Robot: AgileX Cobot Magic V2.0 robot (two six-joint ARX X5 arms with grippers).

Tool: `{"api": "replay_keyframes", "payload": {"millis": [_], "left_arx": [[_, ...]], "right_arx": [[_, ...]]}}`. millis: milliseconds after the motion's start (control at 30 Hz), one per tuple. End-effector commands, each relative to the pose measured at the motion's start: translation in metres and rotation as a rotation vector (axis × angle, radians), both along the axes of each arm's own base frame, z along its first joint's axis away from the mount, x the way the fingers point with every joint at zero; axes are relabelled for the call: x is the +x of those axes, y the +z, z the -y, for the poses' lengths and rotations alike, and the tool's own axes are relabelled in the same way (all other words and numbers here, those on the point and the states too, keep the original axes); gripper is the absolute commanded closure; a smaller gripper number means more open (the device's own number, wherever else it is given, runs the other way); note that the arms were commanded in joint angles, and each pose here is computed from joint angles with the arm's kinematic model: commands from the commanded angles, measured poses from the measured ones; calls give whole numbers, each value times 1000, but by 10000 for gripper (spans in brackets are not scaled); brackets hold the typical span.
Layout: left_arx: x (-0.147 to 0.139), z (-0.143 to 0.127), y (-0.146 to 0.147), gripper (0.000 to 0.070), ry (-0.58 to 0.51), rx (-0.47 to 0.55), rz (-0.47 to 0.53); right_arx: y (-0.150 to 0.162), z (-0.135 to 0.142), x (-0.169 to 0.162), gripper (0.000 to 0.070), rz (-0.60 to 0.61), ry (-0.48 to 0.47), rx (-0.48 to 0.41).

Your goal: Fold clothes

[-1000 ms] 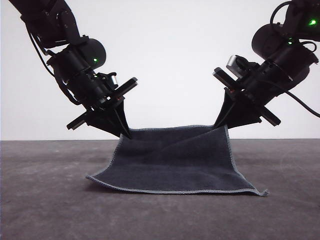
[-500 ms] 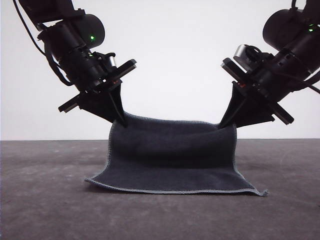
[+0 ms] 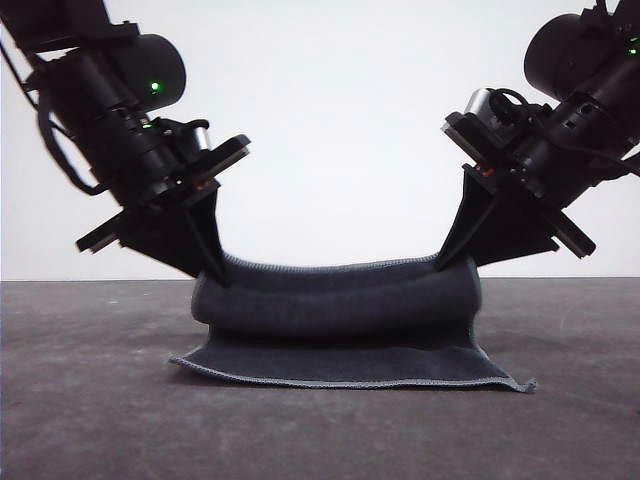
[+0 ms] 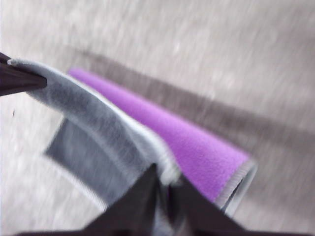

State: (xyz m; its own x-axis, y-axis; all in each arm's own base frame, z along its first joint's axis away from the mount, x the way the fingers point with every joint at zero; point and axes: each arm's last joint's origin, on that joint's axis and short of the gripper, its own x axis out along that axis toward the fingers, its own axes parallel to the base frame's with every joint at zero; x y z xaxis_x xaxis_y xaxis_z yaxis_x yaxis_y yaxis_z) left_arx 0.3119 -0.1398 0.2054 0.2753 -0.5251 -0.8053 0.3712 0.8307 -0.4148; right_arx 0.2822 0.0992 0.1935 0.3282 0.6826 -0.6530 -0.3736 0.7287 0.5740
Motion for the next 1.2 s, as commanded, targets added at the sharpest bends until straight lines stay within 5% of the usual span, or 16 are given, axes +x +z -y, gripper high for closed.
{"api": "replay_keyframes", "payload": {"millis": [0,67,167,267,600,833,1167], "left_arx": [[-2,1,3,666,-5,-12,11],[-10,0,4,591,-18,-26,-5],[-21,-4,8,369,-31,-38,-29],[-33,-8,19,267,-35,-43,-27],[-88,-31,94,263,-30,-115,141],[-136,-56,137,264,59,-105,378],[-182,-80,101,265,169,-55,505]], "right_arx": [[1,-3,-3,567,2,16,-17],[6,-4,-9,558,8,9,-41],[20,-2,-20,534,34,7,-44],[39,3,-34,519,65,9,-32],[88,22,-92,519,141,9,-17],[99,30,-116,519,149,15,-25],[105,36,-127,519,340,-35,-73]]}}
